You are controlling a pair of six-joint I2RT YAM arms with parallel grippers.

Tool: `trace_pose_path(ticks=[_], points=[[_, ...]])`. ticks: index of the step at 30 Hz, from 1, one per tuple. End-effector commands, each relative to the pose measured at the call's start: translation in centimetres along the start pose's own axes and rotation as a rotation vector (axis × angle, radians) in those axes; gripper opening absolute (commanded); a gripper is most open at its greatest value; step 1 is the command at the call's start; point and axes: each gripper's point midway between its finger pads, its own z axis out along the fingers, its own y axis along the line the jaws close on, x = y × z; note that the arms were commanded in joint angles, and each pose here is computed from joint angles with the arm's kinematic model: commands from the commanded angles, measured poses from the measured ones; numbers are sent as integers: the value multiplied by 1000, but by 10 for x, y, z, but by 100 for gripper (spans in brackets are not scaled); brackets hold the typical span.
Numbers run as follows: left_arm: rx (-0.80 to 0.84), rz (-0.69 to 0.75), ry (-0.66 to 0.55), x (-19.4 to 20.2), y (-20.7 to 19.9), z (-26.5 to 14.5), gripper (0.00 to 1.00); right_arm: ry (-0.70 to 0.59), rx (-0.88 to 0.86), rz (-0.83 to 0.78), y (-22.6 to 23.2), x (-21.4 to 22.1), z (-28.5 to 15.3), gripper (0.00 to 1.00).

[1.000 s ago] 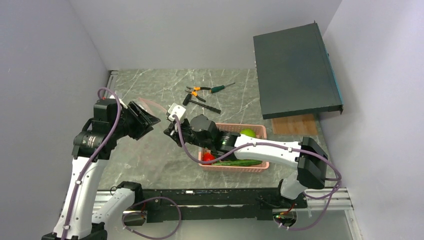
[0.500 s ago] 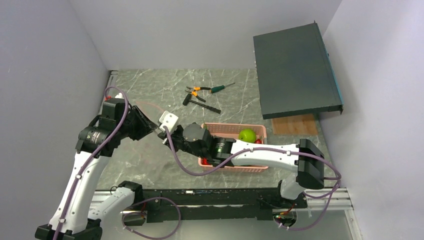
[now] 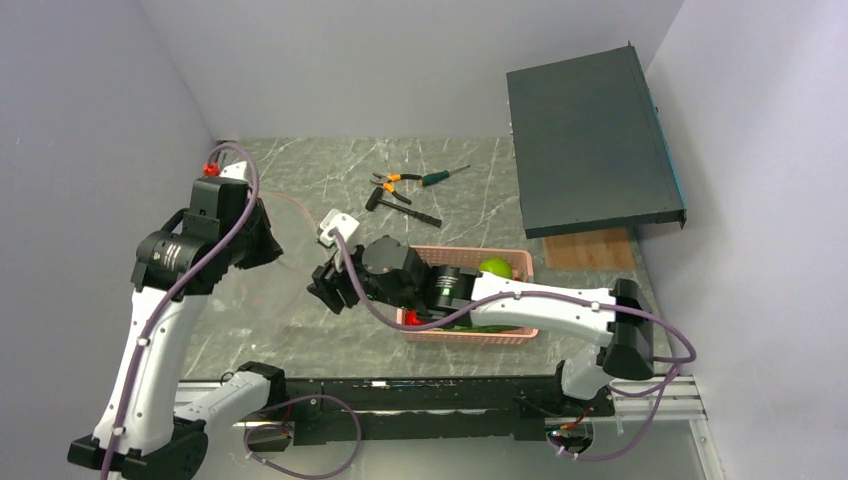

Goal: Place the food in the zip-top bag and seal the zipper
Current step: Pick up the zipper food storage bag at the center of the board.

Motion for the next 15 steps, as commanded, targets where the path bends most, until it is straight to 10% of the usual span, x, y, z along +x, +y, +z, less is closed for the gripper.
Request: trace_pose_path(ticks=[1,15], points=[[-144,194,68,2,30,-3,0,-14,-23,132,-5,-29,-49,58],[257,222,167,67,-20,51,0,191,240,230,-113,62,-130,61]])
